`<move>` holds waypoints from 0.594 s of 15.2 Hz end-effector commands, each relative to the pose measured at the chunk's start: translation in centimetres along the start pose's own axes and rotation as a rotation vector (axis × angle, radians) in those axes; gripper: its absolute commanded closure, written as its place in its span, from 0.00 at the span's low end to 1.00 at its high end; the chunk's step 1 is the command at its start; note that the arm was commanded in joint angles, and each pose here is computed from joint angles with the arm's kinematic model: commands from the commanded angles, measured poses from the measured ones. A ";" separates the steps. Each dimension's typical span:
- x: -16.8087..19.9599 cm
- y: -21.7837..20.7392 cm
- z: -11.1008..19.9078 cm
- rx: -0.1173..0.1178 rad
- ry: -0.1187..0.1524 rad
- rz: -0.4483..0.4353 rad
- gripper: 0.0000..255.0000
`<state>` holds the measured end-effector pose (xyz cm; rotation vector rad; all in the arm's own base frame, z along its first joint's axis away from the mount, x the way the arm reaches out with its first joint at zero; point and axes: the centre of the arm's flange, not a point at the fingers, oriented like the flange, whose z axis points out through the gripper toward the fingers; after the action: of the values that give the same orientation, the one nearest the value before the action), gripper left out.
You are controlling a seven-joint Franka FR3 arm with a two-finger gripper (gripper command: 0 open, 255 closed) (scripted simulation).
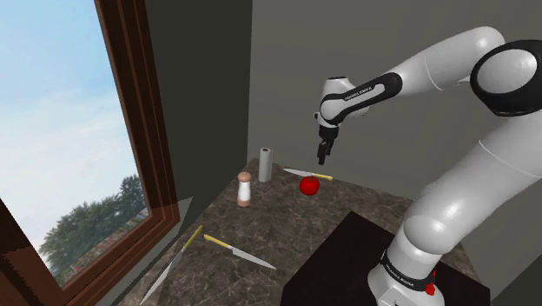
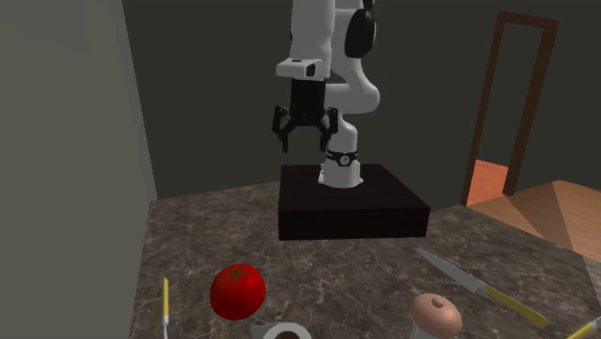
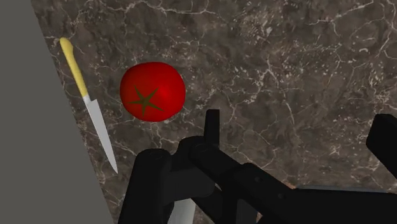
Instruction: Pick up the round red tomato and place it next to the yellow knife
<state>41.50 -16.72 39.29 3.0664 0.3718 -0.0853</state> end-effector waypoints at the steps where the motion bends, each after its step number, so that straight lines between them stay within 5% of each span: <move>1: 1.0 2.0 2.0 -0.003 -0.006 -0.031 0.00; 9: 5.0 8.7 9.3 -0.006 -0.033 -0.146 0.00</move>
<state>47.33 -23.69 31.37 3.0295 0.5668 -0.1346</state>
